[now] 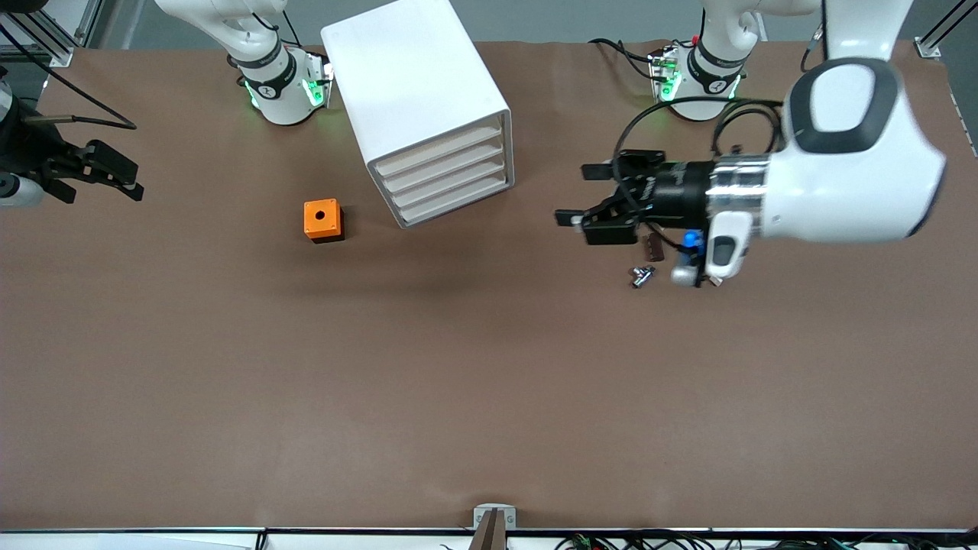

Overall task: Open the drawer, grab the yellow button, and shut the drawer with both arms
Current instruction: 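Move the left gripper toward the white cabinet's drawer front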

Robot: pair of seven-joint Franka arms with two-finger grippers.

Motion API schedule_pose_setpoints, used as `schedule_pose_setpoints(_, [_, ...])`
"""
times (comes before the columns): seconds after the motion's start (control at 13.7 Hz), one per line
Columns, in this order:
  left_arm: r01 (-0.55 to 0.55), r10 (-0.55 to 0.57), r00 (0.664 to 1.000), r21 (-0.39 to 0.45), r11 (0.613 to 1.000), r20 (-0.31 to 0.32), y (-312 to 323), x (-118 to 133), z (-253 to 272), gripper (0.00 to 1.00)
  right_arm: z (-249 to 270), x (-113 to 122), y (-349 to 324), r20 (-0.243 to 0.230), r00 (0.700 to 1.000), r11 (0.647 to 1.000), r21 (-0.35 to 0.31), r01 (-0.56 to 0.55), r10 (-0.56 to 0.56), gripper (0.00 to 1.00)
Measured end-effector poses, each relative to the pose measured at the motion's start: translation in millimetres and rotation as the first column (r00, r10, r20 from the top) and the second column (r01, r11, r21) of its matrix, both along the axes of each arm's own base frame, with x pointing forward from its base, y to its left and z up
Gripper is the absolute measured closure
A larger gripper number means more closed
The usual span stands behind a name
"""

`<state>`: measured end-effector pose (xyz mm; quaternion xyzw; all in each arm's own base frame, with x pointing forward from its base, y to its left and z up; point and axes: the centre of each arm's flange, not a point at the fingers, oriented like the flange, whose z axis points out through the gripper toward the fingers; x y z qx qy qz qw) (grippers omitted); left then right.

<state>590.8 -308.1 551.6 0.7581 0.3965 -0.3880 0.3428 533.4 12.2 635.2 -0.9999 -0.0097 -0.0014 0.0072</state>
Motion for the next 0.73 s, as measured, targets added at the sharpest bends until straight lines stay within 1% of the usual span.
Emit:
schedule_pose_setpoints(0.15, [-0.022,0.026,0.995,0.04,0.999,-0.097,-28,0,-27,0.0,0,0,0,0.0,1.0,1.0,0.0,0.0,0.0,0.0])
schedule_pose_setpoints(0.22, [-0.043,0.053,0.986,0.07,0.997,-0.156,-41,-1,-44,0.0,0,0,0,0.0,1.0,1.0,0.0,0.0,0.0,0.0])
schedule_pose_setpoints(0.37, [-0.076,0.11,0.957,0.133,0.988,-0.267,-63,-1,-77,0.0,0,0,0,0.0,1.0,1.0,0.0,0.0,0.0,0.0])
schedule_pose_setpoints(0.44, [-0.085,0.136,0.937,0.166,0.982,-0.323,-70,-1,-93,0.0,0,0,0,0.0,1.0,1.0,-0.001,0.0,0.0,0.0])
schedule_pose_setpoints(0.51, [-0.095,0.169,0.909,0.205,0.974,-0.382,-76,-1,-109,0.0,0,0,0,0.0,1.0,1.0,-0.001,0.0,0.0,0.0])
schedule_pose_setpoints(0.66, [-0.107,0.244,0.838,0.292,0.951,-0.488,-83,1,-144,0.0,0,0,0,0.0,1.0,1.0,-0.001,0.001,-0.001,0.0])
schedule_pose_setpoints(0.73, [-0.105,0.279,0.803,0.336,0.936,-0.527,-88,2,-160,0.0,0,0,-1,0.0,1.0,1.0,-0.001,0.002,-0.002,0.0])
